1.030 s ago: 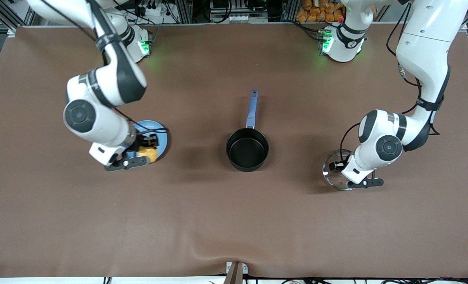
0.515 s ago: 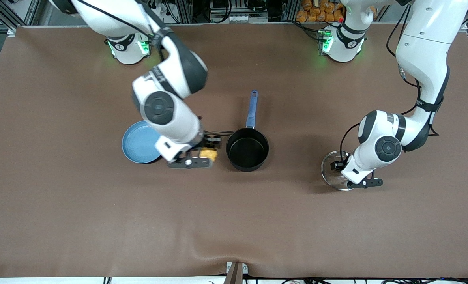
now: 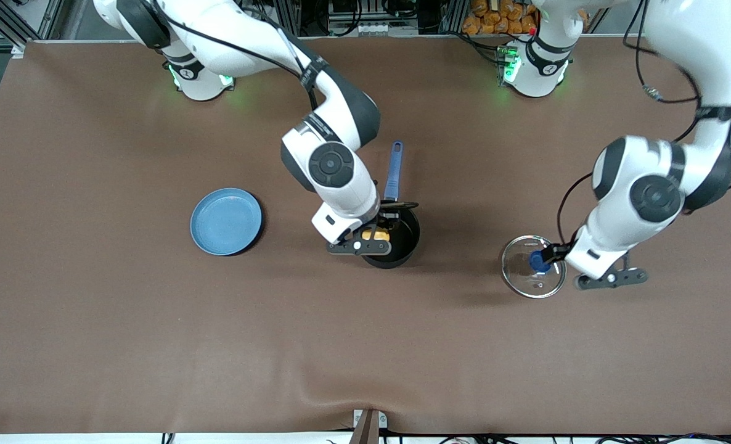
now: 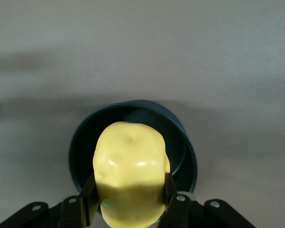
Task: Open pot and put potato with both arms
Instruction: 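Carry the potato over the saucepan with the right gripper, then lower the potato into the saucepan while the left gripper withdraws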
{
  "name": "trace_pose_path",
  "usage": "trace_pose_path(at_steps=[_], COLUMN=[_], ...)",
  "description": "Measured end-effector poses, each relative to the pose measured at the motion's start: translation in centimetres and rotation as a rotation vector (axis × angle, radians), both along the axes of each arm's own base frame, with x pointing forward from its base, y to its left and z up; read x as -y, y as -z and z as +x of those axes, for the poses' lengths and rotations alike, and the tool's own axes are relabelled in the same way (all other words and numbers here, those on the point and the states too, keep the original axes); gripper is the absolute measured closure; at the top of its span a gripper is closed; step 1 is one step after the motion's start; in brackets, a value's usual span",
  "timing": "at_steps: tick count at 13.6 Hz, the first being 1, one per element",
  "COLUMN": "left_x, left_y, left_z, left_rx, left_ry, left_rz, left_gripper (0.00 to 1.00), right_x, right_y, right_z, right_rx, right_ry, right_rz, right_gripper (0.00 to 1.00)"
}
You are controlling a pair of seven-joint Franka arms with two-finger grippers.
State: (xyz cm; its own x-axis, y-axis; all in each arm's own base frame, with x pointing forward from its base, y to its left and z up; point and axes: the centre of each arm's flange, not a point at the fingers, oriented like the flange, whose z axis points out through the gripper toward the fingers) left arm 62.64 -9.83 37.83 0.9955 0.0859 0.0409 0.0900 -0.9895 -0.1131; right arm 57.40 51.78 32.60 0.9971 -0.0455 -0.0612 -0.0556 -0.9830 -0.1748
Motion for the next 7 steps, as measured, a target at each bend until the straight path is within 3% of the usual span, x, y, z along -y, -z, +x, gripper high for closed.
trace_pose_path(at_steps=[3,7], left_x=[0.4,-0.5], left_y=[-7.5,-16.3], left_z=[-2.5,-6.2], left_rx=[0.010,-0.009], left_ry=[-0.001,0.022], left_rz=[0.003,-0.083], left_gripper=[0.00,0.00], right_x=[-1.6,-2.9], right_y=[4.0,6.7], right_z=[-1.0,-2.3], right_rx=[-0.010,-0.031], right_ry=[-0.009,-0.009], right_rz=[-0.010,-0.028], right_gripper=[0.43,0.43])
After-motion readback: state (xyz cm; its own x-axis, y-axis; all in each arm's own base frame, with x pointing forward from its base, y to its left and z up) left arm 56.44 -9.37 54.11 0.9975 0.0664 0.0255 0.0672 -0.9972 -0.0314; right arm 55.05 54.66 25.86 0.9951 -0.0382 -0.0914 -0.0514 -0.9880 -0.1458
